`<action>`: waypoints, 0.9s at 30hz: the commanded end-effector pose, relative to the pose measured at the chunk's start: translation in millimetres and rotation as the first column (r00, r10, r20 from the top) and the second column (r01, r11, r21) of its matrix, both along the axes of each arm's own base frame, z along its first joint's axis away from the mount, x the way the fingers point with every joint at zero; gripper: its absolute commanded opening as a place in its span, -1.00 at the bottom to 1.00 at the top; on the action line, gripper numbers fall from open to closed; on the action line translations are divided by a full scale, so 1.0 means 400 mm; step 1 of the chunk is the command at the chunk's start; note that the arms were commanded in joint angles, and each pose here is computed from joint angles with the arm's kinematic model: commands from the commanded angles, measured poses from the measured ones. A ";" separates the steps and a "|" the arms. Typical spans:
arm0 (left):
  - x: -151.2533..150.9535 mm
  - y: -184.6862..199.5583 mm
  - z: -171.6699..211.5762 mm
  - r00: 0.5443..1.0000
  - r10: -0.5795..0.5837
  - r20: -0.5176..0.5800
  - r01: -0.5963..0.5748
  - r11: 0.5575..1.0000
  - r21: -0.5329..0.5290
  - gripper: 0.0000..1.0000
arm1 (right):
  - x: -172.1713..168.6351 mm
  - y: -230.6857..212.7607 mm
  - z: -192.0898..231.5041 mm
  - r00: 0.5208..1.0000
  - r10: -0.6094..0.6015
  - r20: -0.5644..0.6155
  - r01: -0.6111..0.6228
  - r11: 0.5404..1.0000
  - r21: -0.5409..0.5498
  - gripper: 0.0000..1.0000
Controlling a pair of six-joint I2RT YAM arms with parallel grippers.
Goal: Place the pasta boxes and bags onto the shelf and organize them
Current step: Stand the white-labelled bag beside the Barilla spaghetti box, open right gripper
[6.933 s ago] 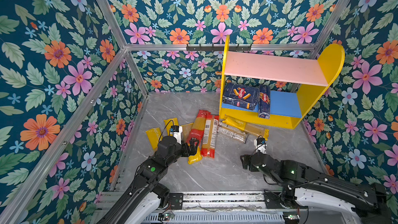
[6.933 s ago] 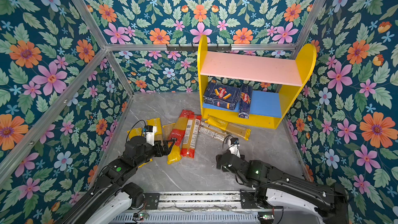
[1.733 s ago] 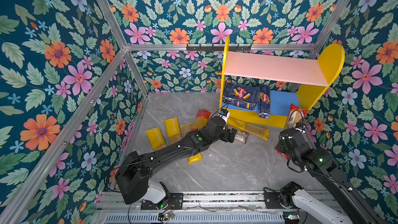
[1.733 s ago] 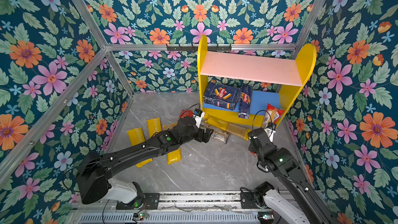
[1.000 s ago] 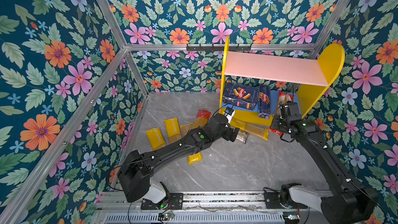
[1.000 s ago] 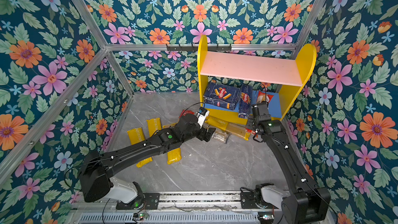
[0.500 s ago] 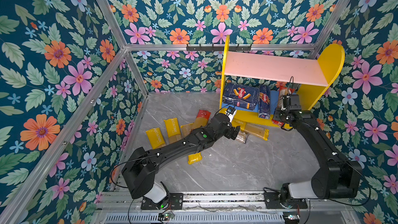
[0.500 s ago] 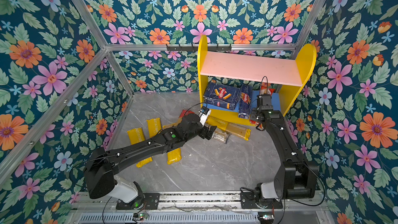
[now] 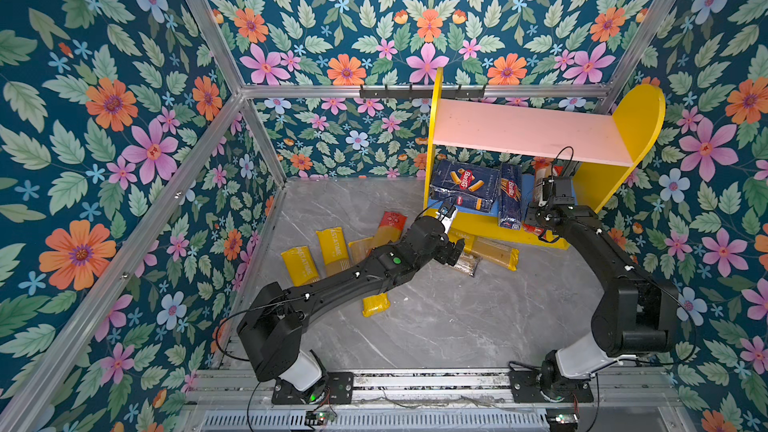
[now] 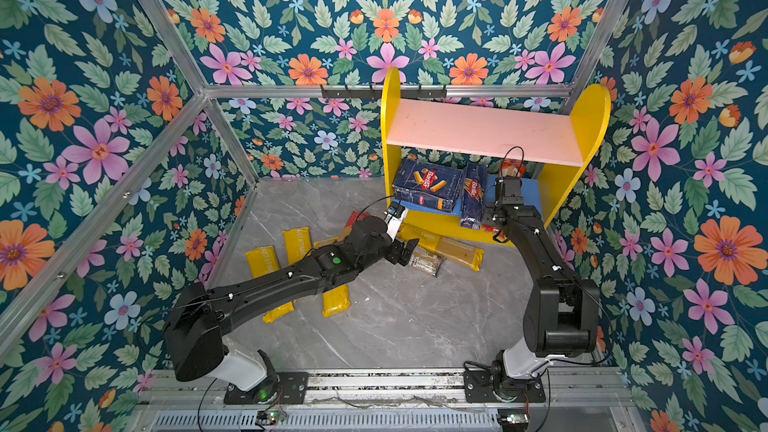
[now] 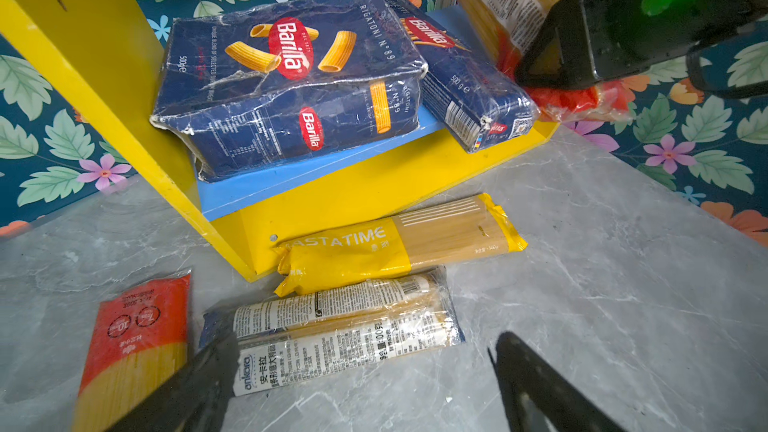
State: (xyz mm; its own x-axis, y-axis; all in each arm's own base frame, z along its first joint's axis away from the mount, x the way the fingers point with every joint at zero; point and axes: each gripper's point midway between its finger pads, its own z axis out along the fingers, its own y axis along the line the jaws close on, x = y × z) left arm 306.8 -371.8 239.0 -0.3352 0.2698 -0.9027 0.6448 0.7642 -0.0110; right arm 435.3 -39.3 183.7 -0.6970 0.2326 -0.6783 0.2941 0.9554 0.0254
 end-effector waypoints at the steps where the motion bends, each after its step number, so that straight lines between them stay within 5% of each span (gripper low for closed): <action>1: 0.005 0.006 0.018 1.000 0.010 0.022 -0.010 1.000 -0.003 0.96 | 0.060 -0.014 0.053 0.994 -0.010 0.108 0.014 0.999 -0.030 -0.48; 9: -0.007 0.022 0.039 1.000 0.010 0.023 -0.010 1.000 -0.013 0.97 | 0.098 -0.014 0.028 0.998 -0.014 0.061 0.016 1.000 -0.025 -0.35; 15: -0.015 0.041 0.038 0.999 0.021 0.027 -0.020 1.000 -0.017 0.98 | 0.090 -0.022 0.007 0.998 -0.045 0.037 0.045 0.999 -0.019 0.23; 27: -0.029 0.066 0.057 0.999 0.031 0.034 -0.030 0.999 -0.033 0.98 | -0.005 -0.027 0.065 0.995 -0.075 0.066 0.076 0.997 -0.014 0.69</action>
